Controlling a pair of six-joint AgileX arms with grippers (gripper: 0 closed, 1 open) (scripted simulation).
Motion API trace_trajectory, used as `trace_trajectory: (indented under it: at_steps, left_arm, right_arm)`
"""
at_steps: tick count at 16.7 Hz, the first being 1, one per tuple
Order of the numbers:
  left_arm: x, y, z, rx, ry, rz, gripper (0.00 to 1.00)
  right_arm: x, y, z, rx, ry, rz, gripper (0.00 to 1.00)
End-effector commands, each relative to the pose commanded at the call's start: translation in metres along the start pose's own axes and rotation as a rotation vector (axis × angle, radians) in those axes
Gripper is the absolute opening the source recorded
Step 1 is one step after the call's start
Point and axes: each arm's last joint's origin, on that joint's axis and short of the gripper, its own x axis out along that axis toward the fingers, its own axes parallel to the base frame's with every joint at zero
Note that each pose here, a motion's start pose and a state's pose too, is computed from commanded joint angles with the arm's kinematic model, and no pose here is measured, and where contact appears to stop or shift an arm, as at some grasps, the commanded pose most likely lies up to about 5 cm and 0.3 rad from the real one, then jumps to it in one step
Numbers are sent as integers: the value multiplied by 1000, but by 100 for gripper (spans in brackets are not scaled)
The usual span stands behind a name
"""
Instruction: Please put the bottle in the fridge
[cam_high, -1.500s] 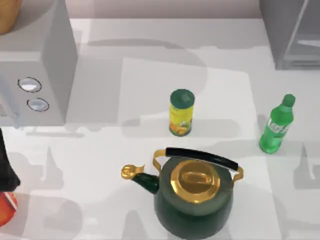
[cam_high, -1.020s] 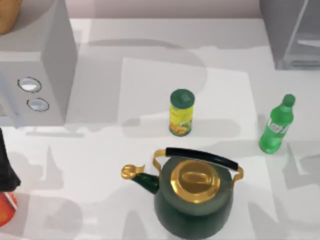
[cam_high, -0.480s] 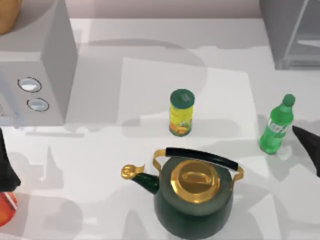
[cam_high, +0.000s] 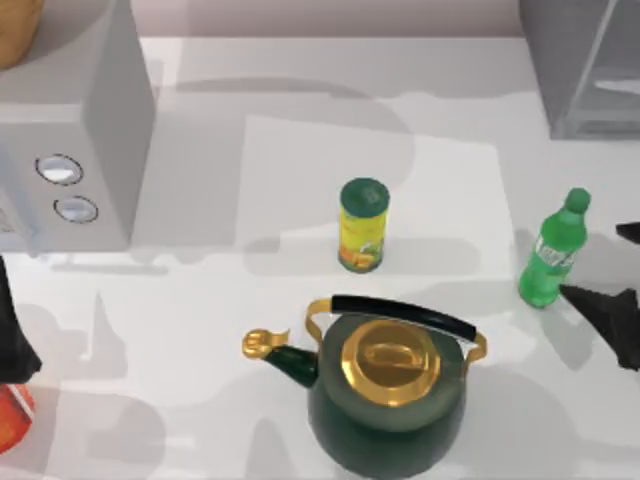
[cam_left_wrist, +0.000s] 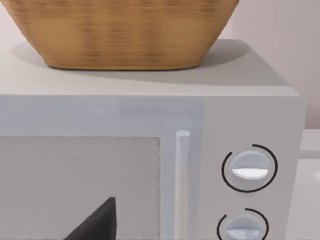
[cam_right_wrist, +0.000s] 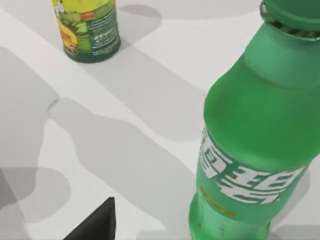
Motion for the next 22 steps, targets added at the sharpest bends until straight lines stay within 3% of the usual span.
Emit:
trace_trajectory:
  at_steps: [7,15,20,22]
  left_arm:
    - [0,0,0,0,0,0,100]
    - [0,0,0,0,0,0,100]
    - [0,0,0,0,0,0,100]
    - [0,0,0,0,0,0,100]
  right_arm:
    - [4,0,-1,-1,3,4,100]
    - [57,-1,-1,0,2,2,100]
    - [60,0,-2,-1,2,2,100]
    - [60,0,-2,-1,2,2,85]
